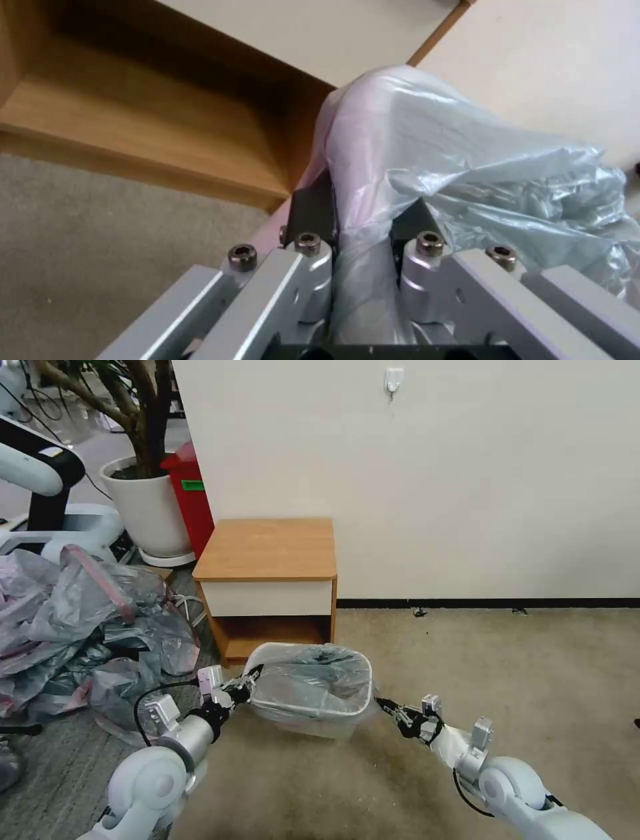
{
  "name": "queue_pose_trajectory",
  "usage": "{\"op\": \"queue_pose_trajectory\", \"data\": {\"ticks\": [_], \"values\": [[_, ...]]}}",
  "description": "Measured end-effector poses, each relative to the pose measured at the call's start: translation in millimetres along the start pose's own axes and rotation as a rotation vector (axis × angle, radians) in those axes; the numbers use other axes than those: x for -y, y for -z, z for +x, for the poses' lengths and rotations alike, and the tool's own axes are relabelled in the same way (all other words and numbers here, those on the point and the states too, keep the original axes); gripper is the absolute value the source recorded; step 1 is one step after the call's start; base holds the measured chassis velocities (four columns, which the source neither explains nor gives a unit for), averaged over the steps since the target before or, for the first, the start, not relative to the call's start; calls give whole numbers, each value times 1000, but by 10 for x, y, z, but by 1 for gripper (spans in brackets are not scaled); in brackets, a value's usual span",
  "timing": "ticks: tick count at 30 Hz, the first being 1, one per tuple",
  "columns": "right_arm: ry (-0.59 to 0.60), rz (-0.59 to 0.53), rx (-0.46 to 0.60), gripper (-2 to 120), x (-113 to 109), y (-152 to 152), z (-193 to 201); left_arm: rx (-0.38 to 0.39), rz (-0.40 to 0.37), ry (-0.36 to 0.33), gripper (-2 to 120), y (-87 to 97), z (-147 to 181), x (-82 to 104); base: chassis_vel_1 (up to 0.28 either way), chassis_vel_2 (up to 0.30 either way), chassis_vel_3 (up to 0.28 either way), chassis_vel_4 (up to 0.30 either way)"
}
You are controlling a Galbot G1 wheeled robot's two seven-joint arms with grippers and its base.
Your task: Pick up the garbage bag from the table and place it over the trash can.
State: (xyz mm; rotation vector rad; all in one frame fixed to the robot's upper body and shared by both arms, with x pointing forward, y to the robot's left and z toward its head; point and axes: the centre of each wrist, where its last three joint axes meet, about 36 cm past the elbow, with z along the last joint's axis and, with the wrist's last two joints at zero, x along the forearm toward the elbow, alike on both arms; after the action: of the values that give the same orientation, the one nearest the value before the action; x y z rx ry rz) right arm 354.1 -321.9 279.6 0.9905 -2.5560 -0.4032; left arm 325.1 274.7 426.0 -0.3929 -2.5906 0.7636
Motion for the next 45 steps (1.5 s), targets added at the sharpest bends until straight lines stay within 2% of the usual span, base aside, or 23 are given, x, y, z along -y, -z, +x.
{"op": "queue_pose_trajectory", "data": {"ticks": [11,20,41,43,45], "values": [[-33,38,-35,0,29,-88,-12,-2,9,-8,9,-16,-8,25,0,0,0,0],[-54,133,-66,0,80,-105,-54,-1,9,-18,9,2,-31,42,0,0,0,0],[-74,223,-69,0,145,-150,-75,-10,17,-12,9,-23,-75,20,0,0,0,0],[-79,232,-48,3,134,-167,-56,-12,16,-7,9,-31,-86,2,0,0,0,0],[-94,241,-16,12,113,-158,-24,-10,13,2,9,-31,-113,-27,0,0,0,0]]}}
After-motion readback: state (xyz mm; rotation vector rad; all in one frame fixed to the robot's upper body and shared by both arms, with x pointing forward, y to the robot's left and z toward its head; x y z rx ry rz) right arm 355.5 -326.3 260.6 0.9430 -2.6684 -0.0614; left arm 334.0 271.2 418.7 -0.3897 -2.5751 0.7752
